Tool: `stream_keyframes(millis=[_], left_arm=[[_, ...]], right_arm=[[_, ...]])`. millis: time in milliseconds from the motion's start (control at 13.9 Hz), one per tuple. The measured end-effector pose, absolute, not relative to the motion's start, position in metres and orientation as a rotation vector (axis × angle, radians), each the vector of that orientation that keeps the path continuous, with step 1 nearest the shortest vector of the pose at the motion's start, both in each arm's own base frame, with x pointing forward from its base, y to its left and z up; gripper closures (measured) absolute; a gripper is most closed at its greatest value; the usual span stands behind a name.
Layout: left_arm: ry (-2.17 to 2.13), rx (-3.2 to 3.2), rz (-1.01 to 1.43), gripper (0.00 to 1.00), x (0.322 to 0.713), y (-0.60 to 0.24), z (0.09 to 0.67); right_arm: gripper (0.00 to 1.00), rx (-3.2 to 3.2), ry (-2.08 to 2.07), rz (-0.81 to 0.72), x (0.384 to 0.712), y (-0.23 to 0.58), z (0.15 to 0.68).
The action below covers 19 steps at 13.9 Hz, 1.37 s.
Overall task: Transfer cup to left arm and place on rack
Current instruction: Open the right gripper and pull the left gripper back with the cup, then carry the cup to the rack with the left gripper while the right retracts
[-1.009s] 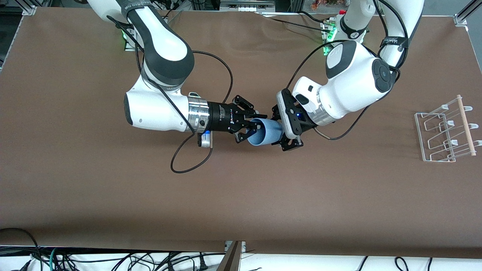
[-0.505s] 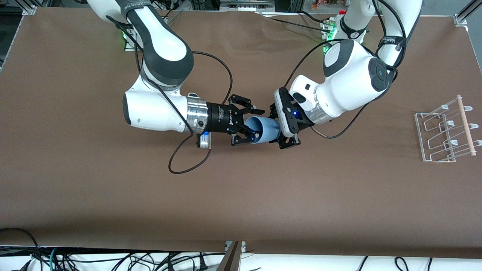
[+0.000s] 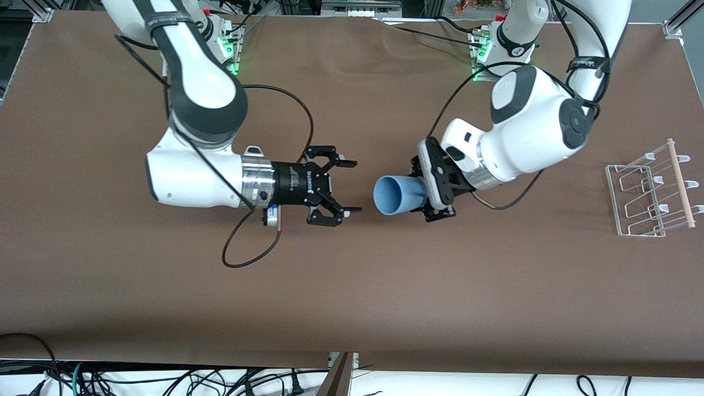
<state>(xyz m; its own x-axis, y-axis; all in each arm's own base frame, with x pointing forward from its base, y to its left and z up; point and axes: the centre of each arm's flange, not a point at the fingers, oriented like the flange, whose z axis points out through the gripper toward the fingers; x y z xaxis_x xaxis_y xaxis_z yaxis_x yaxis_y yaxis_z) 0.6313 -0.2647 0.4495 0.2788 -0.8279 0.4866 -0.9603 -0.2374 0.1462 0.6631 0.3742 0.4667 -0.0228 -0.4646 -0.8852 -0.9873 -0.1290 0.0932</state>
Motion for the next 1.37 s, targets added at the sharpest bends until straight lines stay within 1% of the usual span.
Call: stream_keyframes(millis=[144,288,505,721,865,1009,1225,1369], left_arm=[[-1.623,2.159,0.343,0.30,0.644,-0.207,0.438],[-1.653,2.199,0.246,0.30,0.655,-0.128,0.425],[-1.640,2.327,0.061,0.30,0.654,-0.005,0.410],[-1.690,2.480,-0.189,0.30,0.643,0.084,0.403],[-1.776,2.550,-0.394,0.30,0.637,0.120,0.403],[-1.892,2.591,-0.653,0.30,0.632,0.149,0.407],[-1.988,2.593,-0.998,0.30,0.621,0.191,0.406],[-2.069,2.551,-1.306,0.30,0.614,0.212,0.401]], right_arm=[[0.00,-1.647,1.543,1.134,0.673,0.345,0.465],[0.00,-1.653,1.541,1.159,0.677,0.329,0.465],[0.00,-1.786,1.467,1.140,0.669,0.330,0.466],[0.00,-2.094,1.341,1.002,0.651,0.330,0.471],[0.00,-2.317,1.214,0.887,0.638,0.324,0.476],[0.00,-2.516,1.051,0.770,0.626,0.310,0.473],[0.00,-2.758,0.742,0.627,0.610,0.266,0.462],[0.00,-2.875,0.504,0.556,0.605,0.228,0.457]])
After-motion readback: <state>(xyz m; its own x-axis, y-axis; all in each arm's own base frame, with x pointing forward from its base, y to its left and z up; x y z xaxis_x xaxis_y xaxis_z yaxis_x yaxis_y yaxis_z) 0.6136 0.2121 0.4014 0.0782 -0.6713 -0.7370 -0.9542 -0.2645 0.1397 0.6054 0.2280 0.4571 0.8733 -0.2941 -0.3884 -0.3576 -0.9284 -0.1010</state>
